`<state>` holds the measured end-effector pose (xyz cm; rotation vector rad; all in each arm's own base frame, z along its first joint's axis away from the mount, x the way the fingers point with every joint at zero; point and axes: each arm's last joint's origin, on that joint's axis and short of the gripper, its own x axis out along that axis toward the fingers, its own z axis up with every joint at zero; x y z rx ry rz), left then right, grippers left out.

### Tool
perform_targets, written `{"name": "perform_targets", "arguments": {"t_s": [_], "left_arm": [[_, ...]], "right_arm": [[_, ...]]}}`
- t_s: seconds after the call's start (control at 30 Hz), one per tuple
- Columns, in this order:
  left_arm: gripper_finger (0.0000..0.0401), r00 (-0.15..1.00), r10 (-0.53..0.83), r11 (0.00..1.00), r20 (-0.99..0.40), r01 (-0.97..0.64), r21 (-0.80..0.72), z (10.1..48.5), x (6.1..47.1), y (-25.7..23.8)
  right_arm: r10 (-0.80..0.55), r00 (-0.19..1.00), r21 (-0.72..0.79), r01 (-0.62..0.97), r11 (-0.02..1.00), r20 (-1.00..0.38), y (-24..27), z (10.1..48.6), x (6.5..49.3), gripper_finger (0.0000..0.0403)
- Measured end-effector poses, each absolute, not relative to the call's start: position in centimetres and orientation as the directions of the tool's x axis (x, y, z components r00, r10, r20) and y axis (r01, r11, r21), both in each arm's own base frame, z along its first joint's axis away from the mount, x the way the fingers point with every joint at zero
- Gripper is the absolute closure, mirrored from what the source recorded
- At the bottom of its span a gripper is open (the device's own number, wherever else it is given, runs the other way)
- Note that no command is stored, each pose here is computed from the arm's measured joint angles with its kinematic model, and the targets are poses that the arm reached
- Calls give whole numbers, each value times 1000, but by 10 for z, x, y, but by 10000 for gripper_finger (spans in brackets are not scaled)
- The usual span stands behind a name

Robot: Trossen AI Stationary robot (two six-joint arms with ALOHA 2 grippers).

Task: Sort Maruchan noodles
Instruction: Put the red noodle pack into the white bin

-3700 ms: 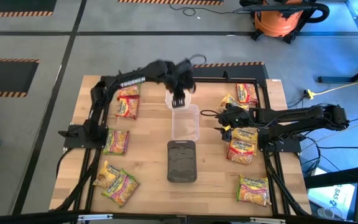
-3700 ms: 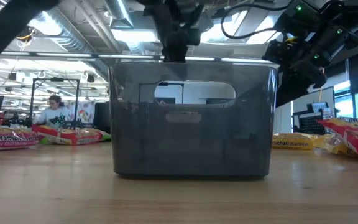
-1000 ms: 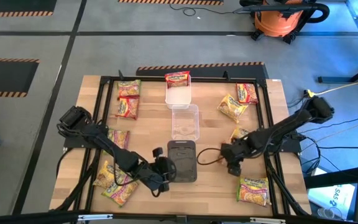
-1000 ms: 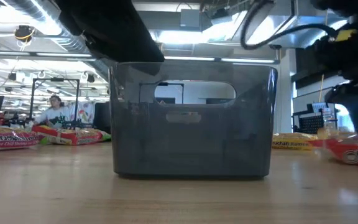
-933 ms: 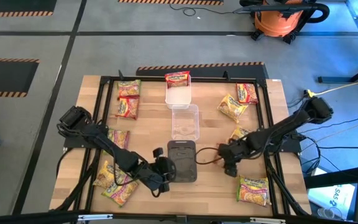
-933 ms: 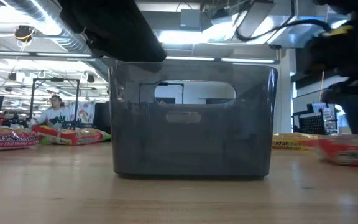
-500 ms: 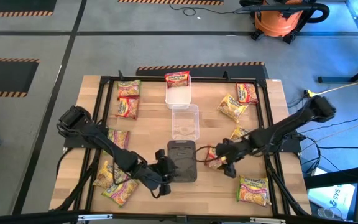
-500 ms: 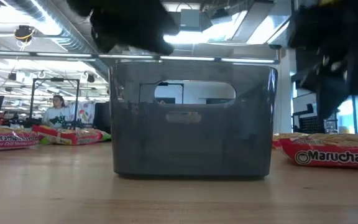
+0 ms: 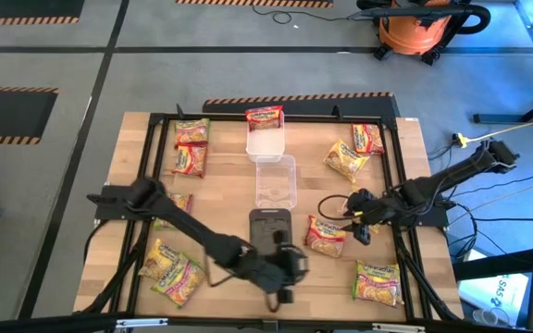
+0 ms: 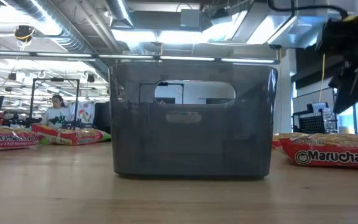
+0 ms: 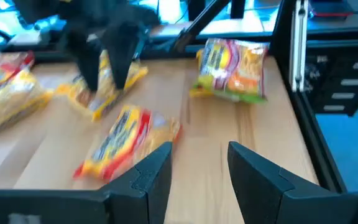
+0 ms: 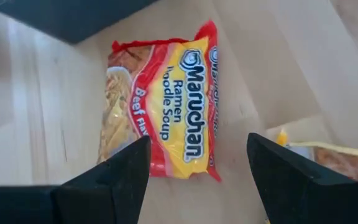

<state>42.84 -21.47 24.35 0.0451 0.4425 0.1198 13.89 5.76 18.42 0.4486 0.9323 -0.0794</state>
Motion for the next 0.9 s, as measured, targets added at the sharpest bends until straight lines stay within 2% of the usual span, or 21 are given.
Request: {"name": "perform_targets", "arguments": {"t_s": [0.17,0.33,0.6,0.9], "left_arm": [[252,892,104,994,-440,-80,73,228,477,-205],[252,881,72,997,-467,-57,47,199,507,-195],[252,845,72,997,-530,-51,55,161,519,-182],[252,816,52,998,-575,-30,48,150,522,-174]], "right_arm": [[137,657,391,257,884,-742,58,176,141,157],[127,636,384,284,878,-761,50,171,146,142],[100,602,356,322,877,-792,27,164,157,82],[217,548,425,287,858,-808,16,146,176,90]]}}
